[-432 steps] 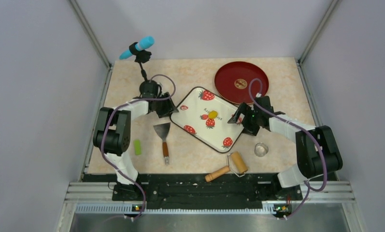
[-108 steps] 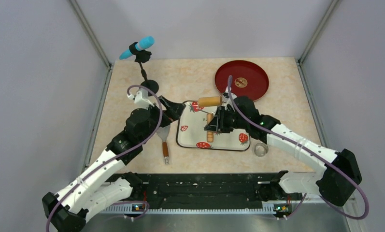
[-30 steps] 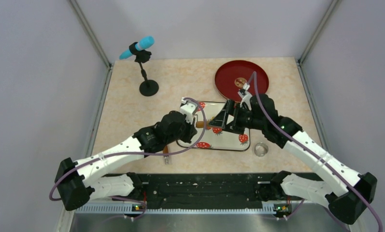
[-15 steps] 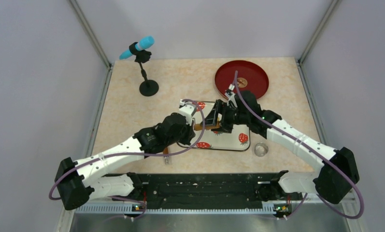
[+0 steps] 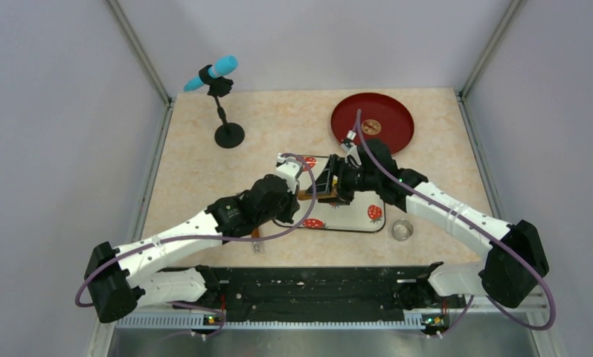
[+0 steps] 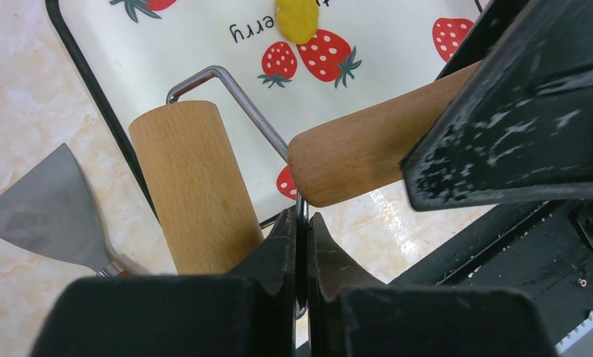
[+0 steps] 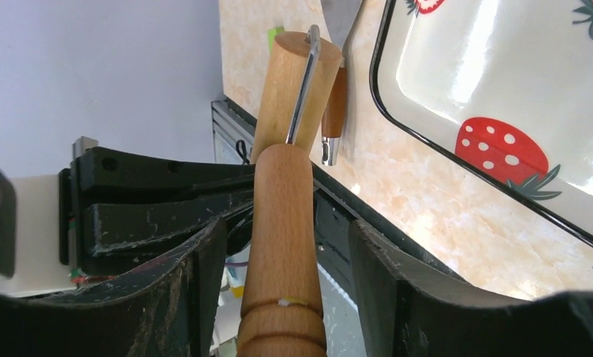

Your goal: Roll out the dumpling wrappers from the dough

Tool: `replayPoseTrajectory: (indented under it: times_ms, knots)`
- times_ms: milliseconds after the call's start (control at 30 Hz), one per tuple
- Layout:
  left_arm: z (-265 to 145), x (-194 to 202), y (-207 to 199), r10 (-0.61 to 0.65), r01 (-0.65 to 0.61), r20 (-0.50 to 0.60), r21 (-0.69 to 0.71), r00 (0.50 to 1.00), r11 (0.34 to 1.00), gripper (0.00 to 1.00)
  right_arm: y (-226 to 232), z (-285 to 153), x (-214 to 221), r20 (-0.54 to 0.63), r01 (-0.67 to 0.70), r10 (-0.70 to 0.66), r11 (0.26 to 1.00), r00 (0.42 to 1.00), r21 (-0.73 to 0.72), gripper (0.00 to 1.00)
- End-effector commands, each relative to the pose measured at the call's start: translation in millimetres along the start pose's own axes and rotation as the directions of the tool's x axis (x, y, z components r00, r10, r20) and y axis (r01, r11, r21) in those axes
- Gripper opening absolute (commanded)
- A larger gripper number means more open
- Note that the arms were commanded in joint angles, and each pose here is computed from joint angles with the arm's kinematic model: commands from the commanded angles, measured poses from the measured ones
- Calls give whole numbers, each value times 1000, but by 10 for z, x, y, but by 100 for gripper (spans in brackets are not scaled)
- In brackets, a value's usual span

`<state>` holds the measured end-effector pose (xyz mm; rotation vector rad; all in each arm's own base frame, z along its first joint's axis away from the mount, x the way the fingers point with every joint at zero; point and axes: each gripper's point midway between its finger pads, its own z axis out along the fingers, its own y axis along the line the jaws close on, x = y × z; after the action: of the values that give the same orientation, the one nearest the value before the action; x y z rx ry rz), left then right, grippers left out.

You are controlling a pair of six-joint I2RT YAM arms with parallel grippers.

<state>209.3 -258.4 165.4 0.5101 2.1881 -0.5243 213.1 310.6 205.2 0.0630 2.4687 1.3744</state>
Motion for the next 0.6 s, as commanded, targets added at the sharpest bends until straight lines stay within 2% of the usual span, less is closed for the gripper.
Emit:
replayPoseTrajectory:
  times_ms: [0,200,300,433,567]
  knots:
    - [-34,-276,-86,8,-9,83,9,997,1000,0,135,77,34,-27,17,-18,999,999,-38,58]
    - [-14,-235,-119,23,-24,69,15,997,1000,0,114,104,46,-30,15,-16,999,999,-34,52]
    - [-14,-217,-126,30,-31,66,12,997,999,0,168,88,30,-23,18,-19,999,1000,-51,55]
    - [-18,-188,-81,30,-29,62,-11,998,1000,0,243,48,12,-12,22,-23,997,1000,-71,63]
    - [-23,-175,-87,29,-29,60,-8,998,1000,0,232,56,48,-28,15,-17,997,999,-71,63]
